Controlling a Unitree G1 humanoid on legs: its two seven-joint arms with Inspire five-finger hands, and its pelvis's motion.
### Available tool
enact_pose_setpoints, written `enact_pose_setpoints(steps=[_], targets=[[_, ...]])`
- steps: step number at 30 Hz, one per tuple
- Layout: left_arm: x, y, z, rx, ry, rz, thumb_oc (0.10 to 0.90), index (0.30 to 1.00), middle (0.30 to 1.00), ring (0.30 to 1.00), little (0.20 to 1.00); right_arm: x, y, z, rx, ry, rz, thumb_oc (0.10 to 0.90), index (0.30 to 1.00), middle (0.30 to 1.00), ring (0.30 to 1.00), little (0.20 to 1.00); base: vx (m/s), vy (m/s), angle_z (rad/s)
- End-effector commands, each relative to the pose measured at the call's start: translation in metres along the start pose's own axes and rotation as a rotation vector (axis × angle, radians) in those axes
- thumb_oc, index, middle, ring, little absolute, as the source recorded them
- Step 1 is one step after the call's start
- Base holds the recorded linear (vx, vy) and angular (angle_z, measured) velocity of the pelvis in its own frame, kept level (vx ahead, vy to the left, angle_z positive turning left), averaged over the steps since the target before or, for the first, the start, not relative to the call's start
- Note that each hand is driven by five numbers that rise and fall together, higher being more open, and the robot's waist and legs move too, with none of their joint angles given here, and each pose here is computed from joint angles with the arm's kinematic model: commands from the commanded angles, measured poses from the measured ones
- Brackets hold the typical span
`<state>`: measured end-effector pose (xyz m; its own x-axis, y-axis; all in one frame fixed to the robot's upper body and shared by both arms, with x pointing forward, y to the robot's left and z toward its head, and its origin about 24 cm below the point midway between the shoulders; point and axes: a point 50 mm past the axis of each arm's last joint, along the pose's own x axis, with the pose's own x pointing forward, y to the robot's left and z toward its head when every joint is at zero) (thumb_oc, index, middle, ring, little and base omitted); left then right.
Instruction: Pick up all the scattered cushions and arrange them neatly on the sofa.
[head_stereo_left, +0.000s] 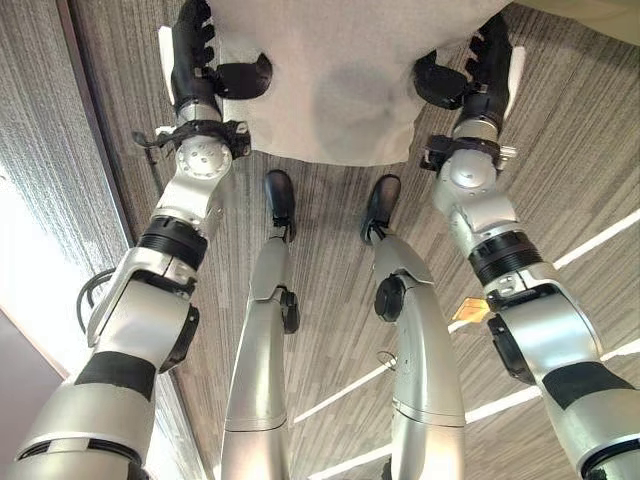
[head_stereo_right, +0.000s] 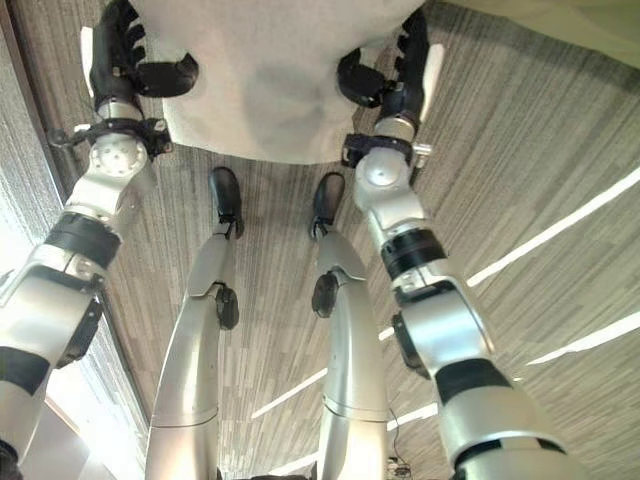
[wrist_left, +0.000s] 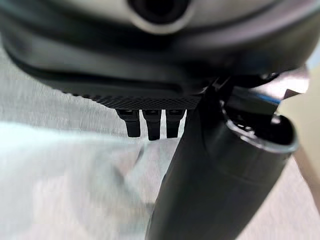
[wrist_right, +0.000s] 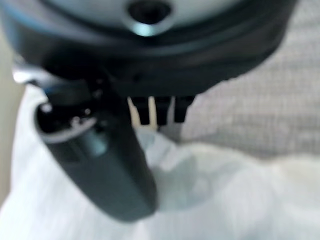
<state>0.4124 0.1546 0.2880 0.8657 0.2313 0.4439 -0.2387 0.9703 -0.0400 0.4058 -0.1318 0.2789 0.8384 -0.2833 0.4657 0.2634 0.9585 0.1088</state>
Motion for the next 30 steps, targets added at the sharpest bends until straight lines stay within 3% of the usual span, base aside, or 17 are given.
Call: enact_pose_setpoints(steps=[1,2,3,4,5,16,30], targets=[[-0.028,-0.034,-0.022,-0.156,0.002,-0.113,0.800,0.900,0.900,0.900,0.900,-0.040,0.053,-0.006,0.198,-0.030,0.196,0.800,0.900,0.900,0.900,0.900,0.00,0.000,0.00],[-0.029,-0.040,-0.017,-0.186,-0.010,-0.129,0.800,0.900,0.900,0.900,0.900,-0.043,0.058,-0.003,0.220,-0.036,0.218,0.673,0.709,0.709,0.709,0.709,0.00,-0.010,-0.03],[-0.031,-0.045,-0.012,-0.214,-0.025,-0.145,0.707,0.761,0.761,0.761,0.761,-0.045,0.062,0.000,0.240,-0.048,0.242,0.400,0.300,0.300,0.300,0.300,0.00,0.000,0.00],[-0.033,-0.048,-0.007,-0.250,-0.041,-0.155,0.452,0.378,0.378,0.378,0.378,-0.048,0.065,0.006,0.264,-0.067,0.263,0.400,0.300,0.300,0.300,0.300,0.00,0.000,0.00],[-0.033,-0.048,-0.008,-0.250,-0.040,-0.155,0.400,0.300,0.300,0.300,0.300,-0.048,0.065,0.005,0.263,-0.066,0.263,0.400,0.300,0.300,0.300,0.300,0.00,0.000,0.00],[-0.069,-0.037,-0.003,-0.368,-0.165,-0.184,0.400,0.300,0.300,0.300,0.300,-0.065,0.019,0.009,0.237,-0.232,0.244,0.400,0.300,0.300,0.300,0.300,-0.04,-0.014,-0.01],[-0.166,-0.025,-0.062,-0.450,-0.027,-0.320,0.400,0.300,0.300,0.300,0.300,-0.152,-0.048,-0.053,0.210,-0.080,0.231,0.400,0.300,0.300,0.300,0.300,-0.02,-0.062,-0.03]])
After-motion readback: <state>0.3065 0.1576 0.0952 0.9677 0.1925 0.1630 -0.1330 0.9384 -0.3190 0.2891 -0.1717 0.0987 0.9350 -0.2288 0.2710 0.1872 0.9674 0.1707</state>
